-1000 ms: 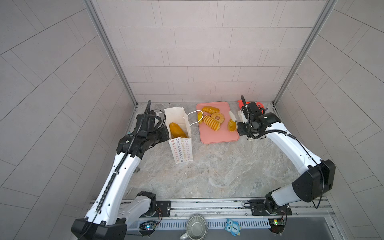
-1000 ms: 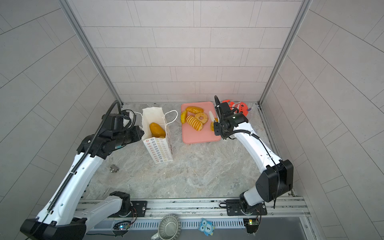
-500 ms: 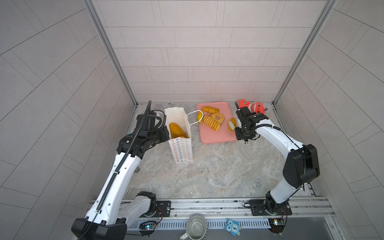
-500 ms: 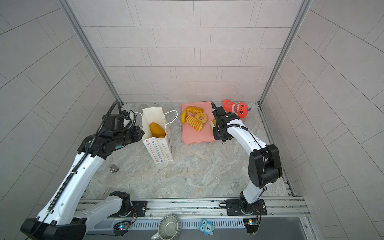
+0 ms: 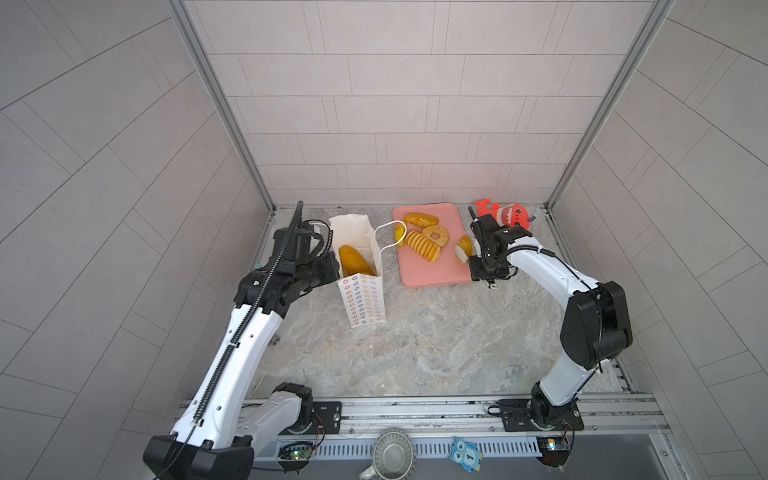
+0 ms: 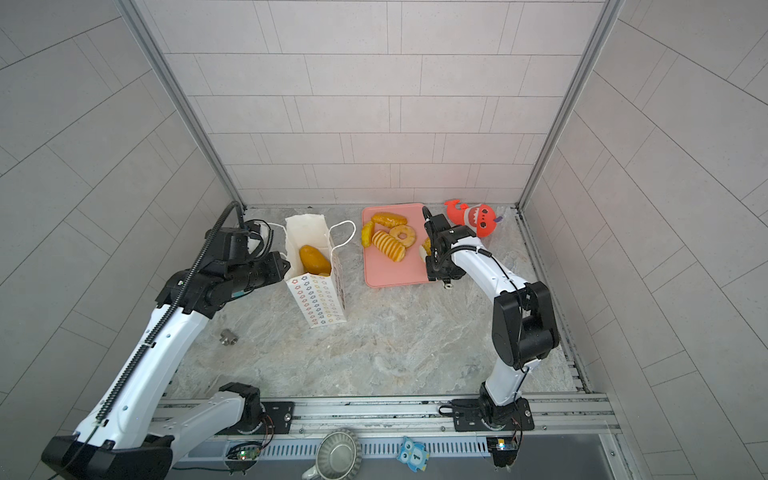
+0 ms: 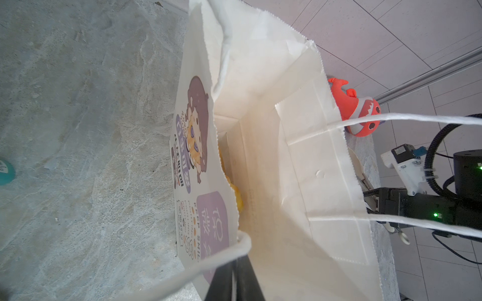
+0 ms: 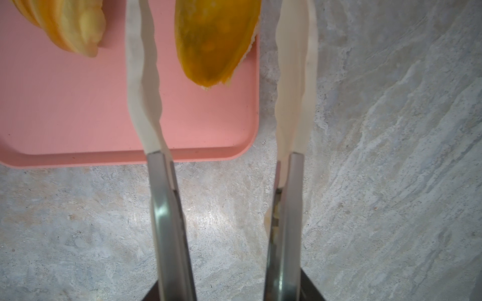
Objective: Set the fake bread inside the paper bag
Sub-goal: 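Lower the tongs with the right gripper toward the oval bun nearest the toy, then close the tongs with the right gripper around the oval yellow bun, then lift the oval bun off the tray with the right gripper's tongs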
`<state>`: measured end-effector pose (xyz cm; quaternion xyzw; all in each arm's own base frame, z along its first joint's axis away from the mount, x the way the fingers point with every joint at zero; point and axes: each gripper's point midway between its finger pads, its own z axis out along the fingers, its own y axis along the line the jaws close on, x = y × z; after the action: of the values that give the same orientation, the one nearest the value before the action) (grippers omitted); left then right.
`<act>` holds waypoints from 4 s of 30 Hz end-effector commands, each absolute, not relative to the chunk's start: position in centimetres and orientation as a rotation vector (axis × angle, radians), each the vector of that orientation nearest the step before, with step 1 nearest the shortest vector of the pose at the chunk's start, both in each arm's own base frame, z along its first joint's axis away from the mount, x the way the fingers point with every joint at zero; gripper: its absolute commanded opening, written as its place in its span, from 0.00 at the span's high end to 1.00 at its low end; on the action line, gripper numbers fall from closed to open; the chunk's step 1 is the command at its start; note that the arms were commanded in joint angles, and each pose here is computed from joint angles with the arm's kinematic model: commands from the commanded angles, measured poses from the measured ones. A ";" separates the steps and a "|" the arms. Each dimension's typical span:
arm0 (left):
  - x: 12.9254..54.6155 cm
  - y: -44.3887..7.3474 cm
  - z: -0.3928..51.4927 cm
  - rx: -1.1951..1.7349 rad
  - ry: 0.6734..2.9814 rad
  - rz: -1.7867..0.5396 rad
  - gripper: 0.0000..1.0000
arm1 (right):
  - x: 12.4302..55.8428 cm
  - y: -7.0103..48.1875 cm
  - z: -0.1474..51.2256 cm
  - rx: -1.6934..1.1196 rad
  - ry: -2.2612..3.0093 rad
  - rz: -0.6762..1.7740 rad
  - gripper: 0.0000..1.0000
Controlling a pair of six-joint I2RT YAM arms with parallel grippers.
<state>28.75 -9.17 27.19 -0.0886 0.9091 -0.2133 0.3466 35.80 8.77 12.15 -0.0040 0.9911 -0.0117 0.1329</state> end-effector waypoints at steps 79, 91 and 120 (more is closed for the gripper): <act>28.5 -8.9 27.5 -0.226 2.356 -0.537 0.89 | 37.1 9.9 19.1 0.018 2.712 0.106 0.62; 28.4 -9.0 27.5 -0.225 2.354 -0.536 0.89 | 36.7 10.4 22.5 -0.006 2.629 0.182 0.62; 28.5 -8.9 27.7 -0.236 2.344 -0.536 0.89 | 33.7 12.9 34.1 -0.067 2.315 0.415 0.62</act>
<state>28.75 -9.06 27.08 -0.0904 0.9101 -0.2100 0.3457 34.56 12.49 30.91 -0.0208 0.9259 0.1443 0.3486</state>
